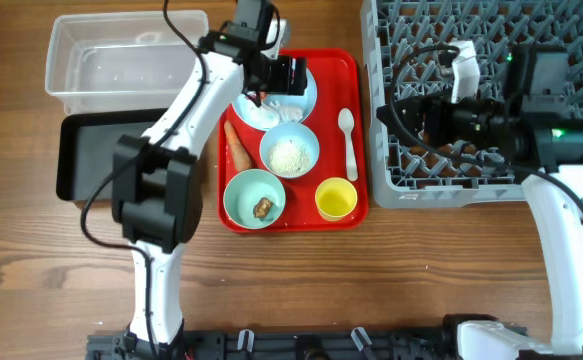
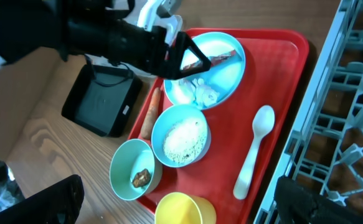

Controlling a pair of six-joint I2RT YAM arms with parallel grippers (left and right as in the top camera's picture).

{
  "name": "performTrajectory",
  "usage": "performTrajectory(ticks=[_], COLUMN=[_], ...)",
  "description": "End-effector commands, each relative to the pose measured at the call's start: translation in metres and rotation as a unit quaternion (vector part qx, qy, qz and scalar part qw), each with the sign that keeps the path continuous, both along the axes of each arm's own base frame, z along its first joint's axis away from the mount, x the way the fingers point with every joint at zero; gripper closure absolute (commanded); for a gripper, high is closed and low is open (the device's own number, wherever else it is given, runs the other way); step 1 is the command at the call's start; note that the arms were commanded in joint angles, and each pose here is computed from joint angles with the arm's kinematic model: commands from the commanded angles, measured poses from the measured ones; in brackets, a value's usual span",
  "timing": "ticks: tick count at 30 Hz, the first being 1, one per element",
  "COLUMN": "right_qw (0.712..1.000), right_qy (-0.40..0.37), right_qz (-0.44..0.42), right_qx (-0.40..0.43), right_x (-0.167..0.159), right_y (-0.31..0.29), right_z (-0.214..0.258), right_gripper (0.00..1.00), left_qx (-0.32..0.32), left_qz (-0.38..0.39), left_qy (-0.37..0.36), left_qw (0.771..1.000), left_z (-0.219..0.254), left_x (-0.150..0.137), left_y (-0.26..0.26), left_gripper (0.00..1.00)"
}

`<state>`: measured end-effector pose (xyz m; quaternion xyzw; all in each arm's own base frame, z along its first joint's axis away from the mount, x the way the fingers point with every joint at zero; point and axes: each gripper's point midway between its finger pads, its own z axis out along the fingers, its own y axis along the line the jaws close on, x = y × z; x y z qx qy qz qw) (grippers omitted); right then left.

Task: Sort waste into correct bins and load items into the dishwasher rack
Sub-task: 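Carry the wrapper and tissue left and drop them into the clear bin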

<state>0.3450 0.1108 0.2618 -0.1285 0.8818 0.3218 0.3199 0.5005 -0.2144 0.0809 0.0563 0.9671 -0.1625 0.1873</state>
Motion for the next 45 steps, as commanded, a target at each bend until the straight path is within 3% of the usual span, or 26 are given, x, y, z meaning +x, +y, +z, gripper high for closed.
performTrajectory(ticks=[1, 6, 7, 8, 9, 10, 13, 17, 20, 24, 27, 28, 29, 30, 31, 34, 37, 40, 45], right_qw=[1.0, 1.0, 1.0, 1.0, 1.0, 1.0, 1.0, 1.0, 0.999, 0.999, 0.999, 0.999, 0.999, 0.999, 0.999, 0.999, 0.999, 1.0, 0.999], right_qy=[0.012, 0.015, 0.016, 0.017, 0.017, 0.017, 0.017, 0.018, 0.018, 0.018, 0.018, 0.018, 0.018, 0.018, 0.018, 0.018, 0.017, 0.015, 0.017], right_qz=[-0.002, -0.012, -0.013, -0.013, -0.013, -0.014, -0.015, -0.017, -0.019, -0.019, -0.018, -0.018, -0.018, -0.019, -0.019, -0.019, -0.019, -0.018, -0.018], right_qx=[-0.001, -0.014, -0.014, -0.014, -0.014, -0.016, -0.017, -0.019, -0.021, -0.021, -0.021, -0.021, -0.021, -0.021, -0.021, -0.021, -0.021, -0.021, -0.021], right_x=[0.004, 0.006, 0.006, 0.005, 0.005, 0.006, 0.006, 0.006, 0.006, 0.006, 0.007, 0.007, 0.007, 0.007, 0.007, 0.007, 0.007, 0.008, 0.007], right_y=[0.001, -0.004, -0.004, -0.004, -0.004, -0.004, -0.005, -0.006, -0.006, -0.006, -0.006, -0.006, -0.006, -0.006, -0.006, -0.006, -0.006, -0.006, -0.006], right_z=[-0.005, -0.009, -0.01, -0.01, -0.01, -0.01, -0.01, -0.011, -0.012, -0.012, -0.012, -0.012, -0.012, -0.012, -0.012, -0.012, -0.011, -0.011, -0.012], right_gripper=[0.0, 0.0, 0.0, 0.0, 0.0, 0.0, 0.0, 0.01, 0.0, 0.0, 0.0, 0.0, 0.0, 0.0, 0.0, 0.0, 0.0, 0.0, 0.0], left_qx=[0.041, 0.051, 0.052, 0.052, 0.052, 0.051, 0.027, -0.025, -0.026, 0.028, 0.055, 0.066, 0.073, 0.076, 0.076, 0.057, -0.024, -0.009, 0.036], left_qz=[0.174, 0.2, 0.199, 0.198, 0.197, 0.196, 0.191, 0.199, 0.243, 0.343, 0.357, 0.356, 0.356, 0.355, 0.355, 0.336, 0.196, 0.107, 0.132], left_qy=[0.03, 0.048, 0.048, 0.048, 0.048, 0.048, 0.034, -0.071, -0.126, -0.123, -0.092, -0.075, -0.056, -0.046, -0.046, -0.076, -0.086, -0.046, 0.024], left_qw=[0.983, 0.977, 0.978, 0.978, 0.978, 0.978, 0.981, 0.977, 0.961, 0.931, 0.928, 0.929, 0.93, 0.931, 0.931, 0.937, 0.977, 0.993, 0.99], left_z=[-0.038, -0.068, -0.069, -0.069, -0.069, -0.068, -0.039, 0.09, 0.145, 0.135, 0.099, 0.079, 0.061, 0.052, 0.052, 0.087, 0.128, 0.097, 0.015], left_x=[0.014, 0.013, 0.012, 0.011, 0.011, 0.011, 0.013, 0.021, 0.026, 0.033, 0.039, 0.041, 0.04, 0.04, 0.04, 0.038, 0.023, -0.004, -0.02], left_y=[0.033, 0.032, 0.031, 0.03, 0.029, 0.028, 0.023, 0.044, 0.098, 0.199, 0.235, 0.241, 0.243, 0.243, 0.243, 0.235, 0.158, 0.067, 0.006], left_gripper=[0.0, 0.02, 0.14, 0.39, 0.82, 0.96, 0.96, 0.96, 0.96, 0.96, 0.95, 0.86, 0.5, 0.21, 0.0, 0.0, 0.05, 0.03, 0.04])
